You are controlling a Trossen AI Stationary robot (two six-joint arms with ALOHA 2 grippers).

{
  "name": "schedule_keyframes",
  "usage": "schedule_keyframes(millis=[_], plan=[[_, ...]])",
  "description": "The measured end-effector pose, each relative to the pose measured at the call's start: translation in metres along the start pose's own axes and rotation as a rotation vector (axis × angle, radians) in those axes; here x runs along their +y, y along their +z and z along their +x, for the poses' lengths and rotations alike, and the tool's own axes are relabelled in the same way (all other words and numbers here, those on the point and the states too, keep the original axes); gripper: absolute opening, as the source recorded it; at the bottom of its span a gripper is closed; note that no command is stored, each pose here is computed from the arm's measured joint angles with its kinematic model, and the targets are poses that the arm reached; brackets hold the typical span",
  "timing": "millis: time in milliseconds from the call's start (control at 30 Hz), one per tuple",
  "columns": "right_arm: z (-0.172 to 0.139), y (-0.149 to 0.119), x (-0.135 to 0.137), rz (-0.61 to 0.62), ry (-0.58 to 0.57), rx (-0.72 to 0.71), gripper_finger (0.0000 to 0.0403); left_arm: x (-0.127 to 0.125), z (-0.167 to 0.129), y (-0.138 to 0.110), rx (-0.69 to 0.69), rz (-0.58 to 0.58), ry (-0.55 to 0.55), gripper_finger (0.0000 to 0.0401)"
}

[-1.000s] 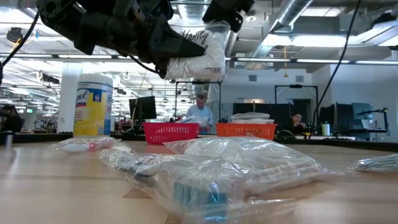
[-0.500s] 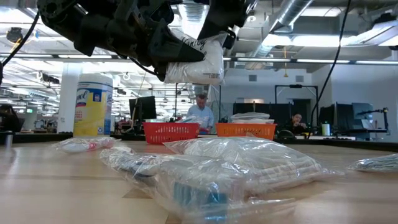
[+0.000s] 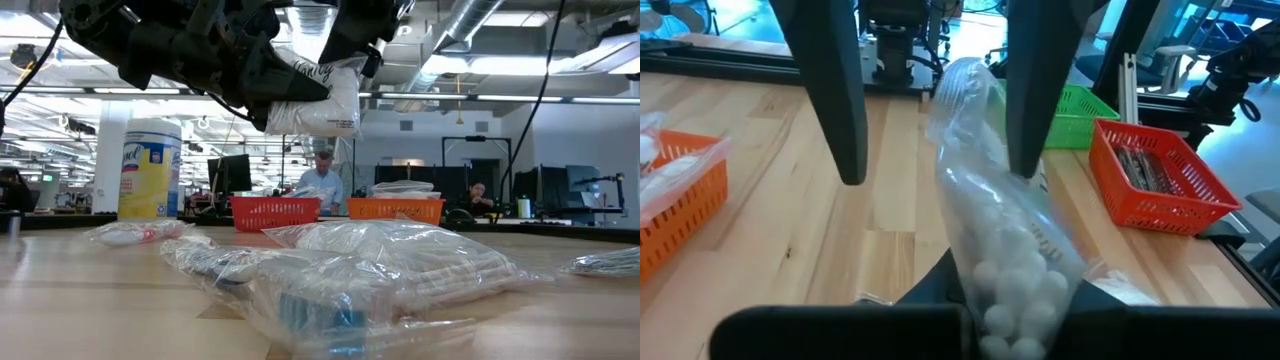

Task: Pick & Place Travel size toiletries
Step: Put the white cotton pack into the orange bin

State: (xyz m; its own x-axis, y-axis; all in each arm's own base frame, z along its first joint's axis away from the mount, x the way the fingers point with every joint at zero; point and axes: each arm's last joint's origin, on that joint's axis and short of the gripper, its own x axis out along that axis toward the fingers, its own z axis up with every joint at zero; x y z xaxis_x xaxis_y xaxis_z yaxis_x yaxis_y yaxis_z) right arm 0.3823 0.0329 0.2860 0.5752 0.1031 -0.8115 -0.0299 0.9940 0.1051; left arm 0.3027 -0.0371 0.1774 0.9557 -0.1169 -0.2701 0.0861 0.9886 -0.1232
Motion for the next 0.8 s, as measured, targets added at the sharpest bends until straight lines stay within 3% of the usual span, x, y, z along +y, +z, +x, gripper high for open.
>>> schedule_keyframes(millis=[167, 300, 500, 800], plan=[[-0.0072, 0.0034, -0.0039, 0.038, 0.013, -0.037, 0.0194, 0.0, -0.0001, 0.0002, -0.001, 0.0, 0.0, 0.0008], [-0.0061, 0.0026, -0.0071, 0.067, 0.081, -0.019, 0.0219, 0.0, -0.0001, 0.0001, -0.001, 0.0, 0.0, 0.0008], [-0.0064, 0.0029, -0.006, 0.067, 0.089, -0.022, 0.0267, 0.0, -0.0001, 0.0002, -0.001, 0.0, 0.0, 0.0008], [-0.0059, 0.0047, -0.0027, 0.055, 0.096, -0.043, 0.0275, 0.0001, -0.0001, 0.0002, -0.001, 0.0, 0.003, 0.0008]])
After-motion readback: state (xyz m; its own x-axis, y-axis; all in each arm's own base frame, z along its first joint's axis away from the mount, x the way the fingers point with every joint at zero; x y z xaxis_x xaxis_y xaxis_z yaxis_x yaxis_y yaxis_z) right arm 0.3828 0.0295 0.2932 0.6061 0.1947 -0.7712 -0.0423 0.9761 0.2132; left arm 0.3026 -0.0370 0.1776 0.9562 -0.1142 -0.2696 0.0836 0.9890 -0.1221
